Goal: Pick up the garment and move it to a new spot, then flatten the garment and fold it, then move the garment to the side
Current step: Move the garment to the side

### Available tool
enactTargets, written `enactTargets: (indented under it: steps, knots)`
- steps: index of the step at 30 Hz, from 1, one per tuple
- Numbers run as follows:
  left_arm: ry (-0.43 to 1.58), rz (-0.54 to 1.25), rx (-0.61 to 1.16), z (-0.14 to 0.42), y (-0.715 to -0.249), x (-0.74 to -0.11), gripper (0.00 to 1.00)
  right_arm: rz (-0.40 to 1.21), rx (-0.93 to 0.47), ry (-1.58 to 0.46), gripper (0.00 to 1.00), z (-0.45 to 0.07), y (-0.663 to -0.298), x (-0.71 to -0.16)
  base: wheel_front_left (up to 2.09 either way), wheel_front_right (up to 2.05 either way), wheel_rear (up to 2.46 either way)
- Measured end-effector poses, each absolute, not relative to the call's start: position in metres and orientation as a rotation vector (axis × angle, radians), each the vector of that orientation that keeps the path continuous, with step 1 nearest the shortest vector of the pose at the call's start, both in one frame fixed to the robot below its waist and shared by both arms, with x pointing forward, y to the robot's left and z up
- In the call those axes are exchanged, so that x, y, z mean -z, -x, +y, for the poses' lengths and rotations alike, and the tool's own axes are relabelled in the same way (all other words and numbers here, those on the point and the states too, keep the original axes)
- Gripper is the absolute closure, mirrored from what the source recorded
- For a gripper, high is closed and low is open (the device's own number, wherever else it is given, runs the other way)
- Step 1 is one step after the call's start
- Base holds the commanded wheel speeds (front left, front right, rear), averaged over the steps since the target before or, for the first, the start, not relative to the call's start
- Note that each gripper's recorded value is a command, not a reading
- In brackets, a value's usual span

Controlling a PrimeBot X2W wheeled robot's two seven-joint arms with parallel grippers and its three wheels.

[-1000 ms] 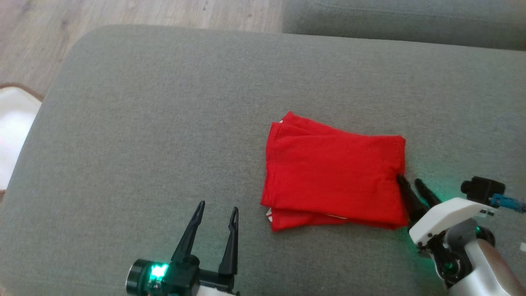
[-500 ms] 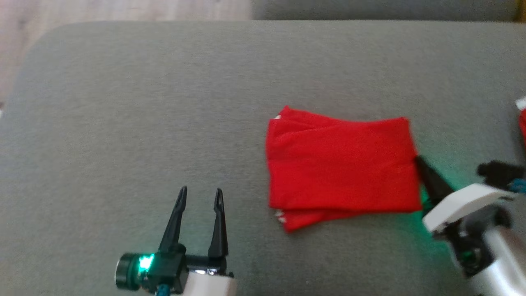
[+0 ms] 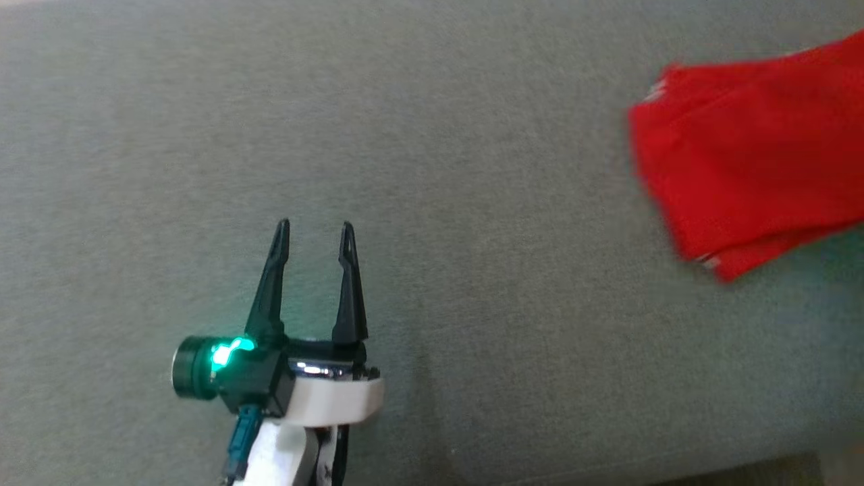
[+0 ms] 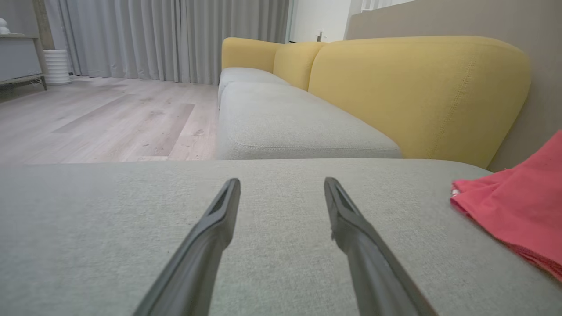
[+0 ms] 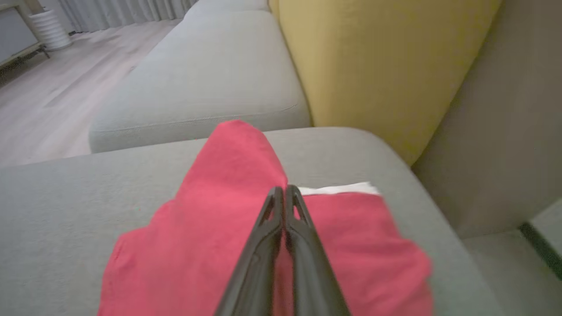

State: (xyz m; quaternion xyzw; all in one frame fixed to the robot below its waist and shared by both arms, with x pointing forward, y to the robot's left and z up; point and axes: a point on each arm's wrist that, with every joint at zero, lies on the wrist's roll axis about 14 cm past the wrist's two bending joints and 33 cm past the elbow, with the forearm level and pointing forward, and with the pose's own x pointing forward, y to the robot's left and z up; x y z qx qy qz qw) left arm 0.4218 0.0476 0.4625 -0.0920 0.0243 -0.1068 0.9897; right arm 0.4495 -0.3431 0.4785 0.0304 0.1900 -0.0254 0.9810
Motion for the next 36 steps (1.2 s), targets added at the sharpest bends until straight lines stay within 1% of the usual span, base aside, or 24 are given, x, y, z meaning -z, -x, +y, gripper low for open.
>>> enactTargets:
  steps: [5, 6, 7, 9, 13, 18, 21, 27, 29, 32, 36]
  knots:
    - [0.214, 0.040, 0.268, 0.028, -0.439, -0.459, 0.00, 0.376, 0.213, 0.023, 1.00, -0.409, -0.440, -0.496, 0.00, 0.00, 0.00]
    - [0.221, 0.032, 0.281, 0.025, -0.441, -0.461, 0.00, 0.378, 0.240, 0.033, 0.03, -0.418, -0.437, -0.497, 0.00, 0.00, 0.00]
    - [0.223, 0.025, 0.286, 0.024, -0.443, -0.463, 0.00, 0.384, 0.253, 0.050, 0.00, -0.422, -0.435, -0.496, 0.00, 0.00, 0.00]
    - [0.223, 0.010, 0.292, 0.023, -0.444, -0.468, 0.00, 0.376, 0.245, 0.050, 0.00, -0.416, -0.435, -0.494, 0.00, 0.00, 0.00]
    - [0.208, -0.010, 0.286, 0.028, -0.437, -0.479, 0.00, 0.344, 0.160, -0.015, 0.00, -0.367, -0.433, -0.478, 0.00, 0.00, 0.00]
    - [0.182, -0.007, 0.265, 0.041, -0.409, -0.486, 0.00, 0.388, 0.059, -0.198, 0.00, -0.286, -0.397, -0.429, 0.00, 0.00, 0.00]
    - [0.170, -0.012, 0.240, 0.052, -0.390, -0.491, 0.00, 0.363, 0.012, -0.247, 0.00, -0.248, -0.380, -0.419, 0.00, 0.00, 0.00]
    - [0.155, -0.040, 0.177, 0.078, -0.354, -0.503, 0.00, 0.174, -0.130, -0.244, 0.00, -0.179, -0.373, -0.445, 0.00, 0.00, 0.00]
    - [0.154, -0.046, 0.152, 0.087, -0.342, -0.505, 0.00, 0.129, -0.154, -0.227, 0.00, -0.167, -0.367, -0.452, 0.00, 0.00, 0.00]
    - [0.152, -0.053, 0.101, 0.103, -0.326, -0.505, 0.00, 0.098, -0.195, -0.144, 0.00, -0.154, -0.358, -0.457, 0.00, 0.00, 0.00]
    - [0.153, -0.056, 0.047, 0.120, -0.308, -0.504, 0.00, 0.010, -0.206, -0.100, 0.00, -0.143, -0.346, -0.481, 0.00, 0.00, 0.00]
